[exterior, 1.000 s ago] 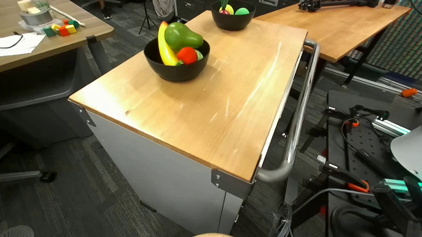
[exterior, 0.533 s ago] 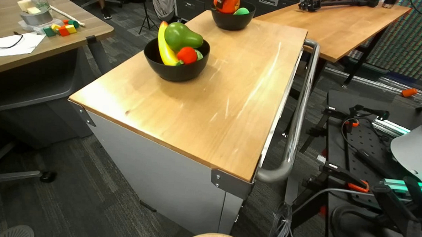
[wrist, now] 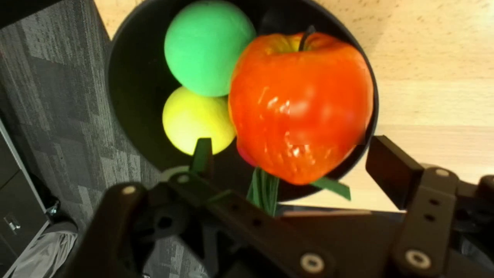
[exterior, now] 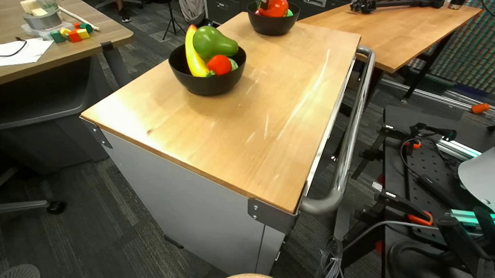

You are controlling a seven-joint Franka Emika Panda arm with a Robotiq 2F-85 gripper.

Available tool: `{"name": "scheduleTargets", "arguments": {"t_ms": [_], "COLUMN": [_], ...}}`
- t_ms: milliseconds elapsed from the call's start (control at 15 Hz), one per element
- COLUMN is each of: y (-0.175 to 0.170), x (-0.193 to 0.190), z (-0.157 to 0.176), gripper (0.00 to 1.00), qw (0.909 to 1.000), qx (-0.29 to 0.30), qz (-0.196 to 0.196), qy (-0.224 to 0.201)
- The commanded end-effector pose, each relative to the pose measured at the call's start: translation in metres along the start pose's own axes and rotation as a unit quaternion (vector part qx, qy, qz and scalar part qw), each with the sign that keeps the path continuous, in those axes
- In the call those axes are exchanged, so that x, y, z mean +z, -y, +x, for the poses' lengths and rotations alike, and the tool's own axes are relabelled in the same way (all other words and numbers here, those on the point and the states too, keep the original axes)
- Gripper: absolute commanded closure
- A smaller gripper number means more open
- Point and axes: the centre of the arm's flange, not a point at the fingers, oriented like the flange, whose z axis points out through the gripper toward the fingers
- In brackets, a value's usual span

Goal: Put the fruits and vegetables in the black bowls

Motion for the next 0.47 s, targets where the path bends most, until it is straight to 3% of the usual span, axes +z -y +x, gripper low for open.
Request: {"name": "scheduleTargets", "arguments": {"t_ms": [0, 200, 267, 400], "y": [-0.008, -0.009, -0.011, -0.014], "x": [-0.089, -0.165, -0.117, -0.156], "z": [0.015, 0.020, 0.026, 0.027], "gripper": [0.00, 0.00, 0.00, 0.00], "qw": [0.9963, 0.9862, 0.9928, 0.9886], "qx": [-0.028, -0.069, -0.050, -0.059], "qz": [-0.020, -0.070, -0.050, -0.064], "qy": [-0.079, -0.133, -0.096, -0.123]}}
